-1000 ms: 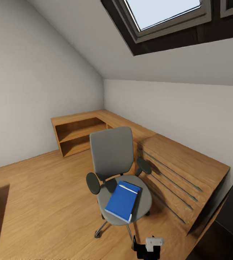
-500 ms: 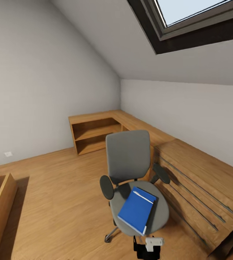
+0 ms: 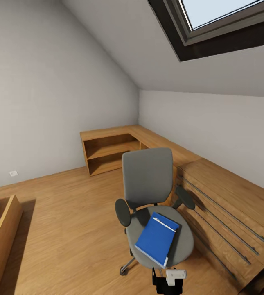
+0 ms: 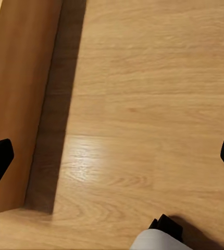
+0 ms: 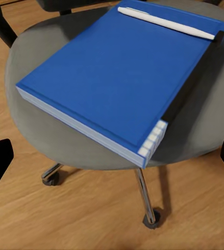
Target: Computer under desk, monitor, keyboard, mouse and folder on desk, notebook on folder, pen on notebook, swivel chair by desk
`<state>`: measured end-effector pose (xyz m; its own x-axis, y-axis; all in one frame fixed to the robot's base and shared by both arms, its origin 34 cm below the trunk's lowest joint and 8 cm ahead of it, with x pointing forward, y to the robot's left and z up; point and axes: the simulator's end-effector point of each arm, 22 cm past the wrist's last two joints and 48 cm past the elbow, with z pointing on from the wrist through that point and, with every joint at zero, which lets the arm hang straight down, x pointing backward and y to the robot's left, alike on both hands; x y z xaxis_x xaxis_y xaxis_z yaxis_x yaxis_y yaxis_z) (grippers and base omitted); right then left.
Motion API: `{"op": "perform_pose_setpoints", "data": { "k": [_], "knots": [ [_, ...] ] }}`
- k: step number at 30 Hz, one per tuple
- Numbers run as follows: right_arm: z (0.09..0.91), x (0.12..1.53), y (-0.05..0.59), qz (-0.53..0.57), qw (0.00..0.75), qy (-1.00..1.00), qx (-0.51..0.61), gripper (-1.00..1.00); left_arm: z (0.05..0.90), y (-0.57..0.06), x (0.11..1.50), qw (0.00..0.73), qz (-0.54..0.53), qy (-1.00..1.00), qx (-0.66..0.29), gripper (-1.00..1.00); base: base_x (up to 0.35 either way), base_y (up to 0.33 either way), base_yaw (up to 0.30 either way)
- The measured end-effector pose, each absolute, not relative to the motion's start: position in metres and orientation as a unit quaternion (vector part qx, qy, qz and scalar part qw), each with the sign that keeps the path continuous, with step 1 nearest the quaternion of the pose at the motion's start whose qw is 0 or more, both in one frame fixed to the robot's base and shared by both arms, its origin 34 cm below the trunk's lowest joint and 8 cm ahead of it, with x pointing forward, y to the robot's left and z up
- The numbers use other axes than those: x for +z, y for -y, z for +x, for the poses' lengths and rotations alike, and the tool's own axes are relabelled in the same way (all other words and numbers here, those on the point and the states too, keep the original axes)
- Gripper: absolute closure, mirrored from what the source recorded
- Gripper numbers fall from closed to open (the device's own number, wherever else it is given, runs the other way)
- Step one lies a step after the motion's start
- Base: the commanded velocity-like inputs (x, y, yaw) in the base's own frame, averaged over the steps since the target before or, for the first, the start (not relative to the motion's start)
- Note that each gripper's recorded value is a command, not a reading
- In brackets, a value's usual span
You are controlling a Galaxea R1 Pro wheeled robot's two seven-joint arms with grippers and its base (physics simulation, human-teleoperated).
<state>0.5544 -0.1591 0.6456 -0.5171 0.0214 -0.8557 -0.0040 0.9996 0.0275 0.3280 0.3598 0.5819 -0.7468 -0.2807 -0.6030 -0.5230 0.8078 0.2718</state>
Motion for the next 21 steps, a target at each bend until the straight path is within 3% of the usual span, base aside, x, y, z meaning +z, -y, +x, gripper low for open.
{"op": "perform_pose_setpoints", "data": {
  "k": [12, 14, 16, 21],
  "knots": [
    [0.555, 0.646, 0.159, 0.005, 0.493, -0.87, 0.014, -1.0, 0.343, -0.365, 0.595, 0.326, -0.234, -0.889, 0.219, -1.0, 0.0, 0.0, -0.024],
    [0.572, 0.659, 0.168, 0.005, 0.514, -0.858, 0.01, -1.0, 0.425, -0.37, 0.65, 0.423, -0.251, -0.851, 0.187, -1.0, 0.0, 0.0, 0.0],
    [0.615, 0.692, 0.184, 0.011, 0.555, -0.832, 0.005, -1.0, 0.468, -0.358, 0.68, 0.43, -0.243, -0.855, 0.156, -1.0, 0.0, 0.0, 0.0],
    [0.661, 0.72, 0.218, 0.001, 0.545, -0.839, -0.013, -1.0, 0.518, -0.349, 0.739, 0.441, -0.241, -0.857, 0.118, -1.0, 0.0, 0.0, 0.0]
  ]
}}
